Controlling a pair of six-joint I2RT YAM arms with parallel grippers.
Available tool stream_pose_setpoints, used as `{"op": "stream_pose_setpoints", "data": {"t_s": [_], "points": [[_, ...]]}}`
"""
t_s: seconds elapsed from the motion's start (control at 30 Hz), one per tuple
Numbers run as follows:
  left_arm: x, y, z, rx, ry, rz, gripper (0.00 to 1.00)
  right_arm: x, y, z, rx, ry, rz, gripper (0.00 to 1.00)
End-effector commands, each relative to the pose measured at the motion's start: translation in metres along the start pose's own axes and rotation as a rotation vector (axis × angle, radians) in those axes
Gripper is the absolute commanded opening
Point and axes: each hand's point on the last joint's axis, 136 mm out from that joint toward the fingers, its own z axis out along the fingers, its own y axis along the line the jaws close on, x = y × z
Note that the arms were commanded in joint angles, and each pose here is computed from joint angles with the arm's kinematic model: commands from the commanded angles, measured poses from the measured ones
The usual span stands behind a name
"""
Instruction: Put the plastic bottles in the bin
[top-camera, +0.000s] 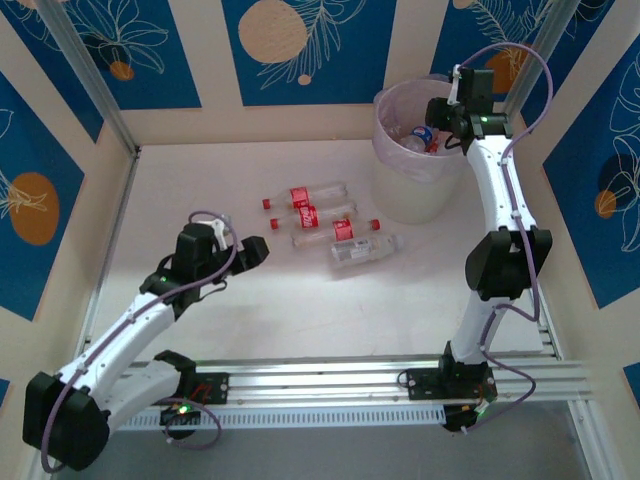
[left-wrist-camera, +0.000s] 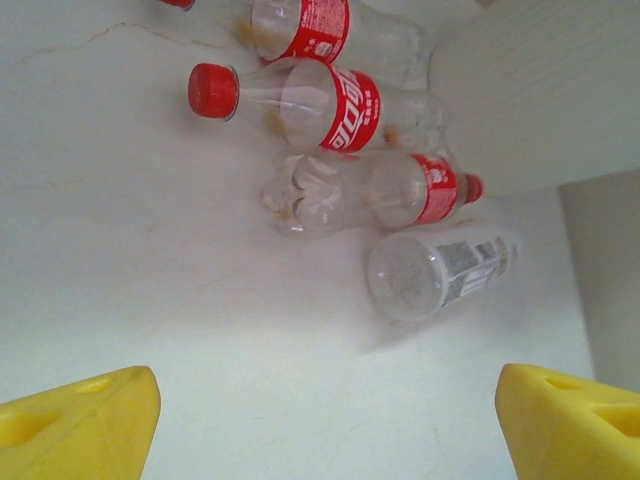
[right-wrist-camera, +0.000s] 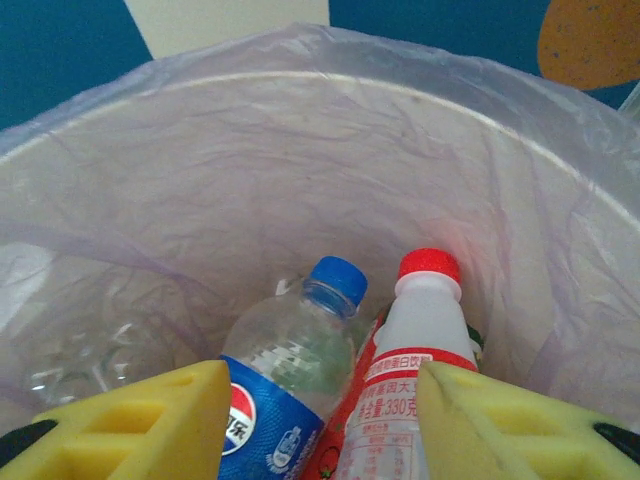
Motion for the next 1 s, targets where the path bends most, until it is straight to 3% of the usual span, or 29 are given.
{"op": "stream_pose_setpoints", "data": {"t_s": [0.0, 0.17, 0.43, 0.77, 0.97], "points": [[0.001, -0.015, 0.003, -0.027, 0.061, 0.183, 0.86, -0.032, 0.018, -0.058, -0.084, -0.079, 0.004, 0.57], [0.003, -0.045, 0.026, -0.018, 0.128, 0.394, 0.85, -0.015, 0.035, -0.102, -0.184, -0.05, 0.038, 0.67], [0.01, -0.1, 0.057, 0.118, 0.194, 0.587, 0.8, 0.041, 0.063, -0.175, -0.316, -0.002, 0.08, 0.77], [0.046, -0.142, 0.111, 0.232, 0.332, 0.815, 0.79, 0.144, 0.04, -0.22, -0.285, 0.172, 0.241, 0.88], [0.067, -0.15, 0.15, 0.204, 0.388, 0.908, 0.79, 0.187, 0.027, -0.233, -0.274, 0.219, 0.32, 0.91]]}}
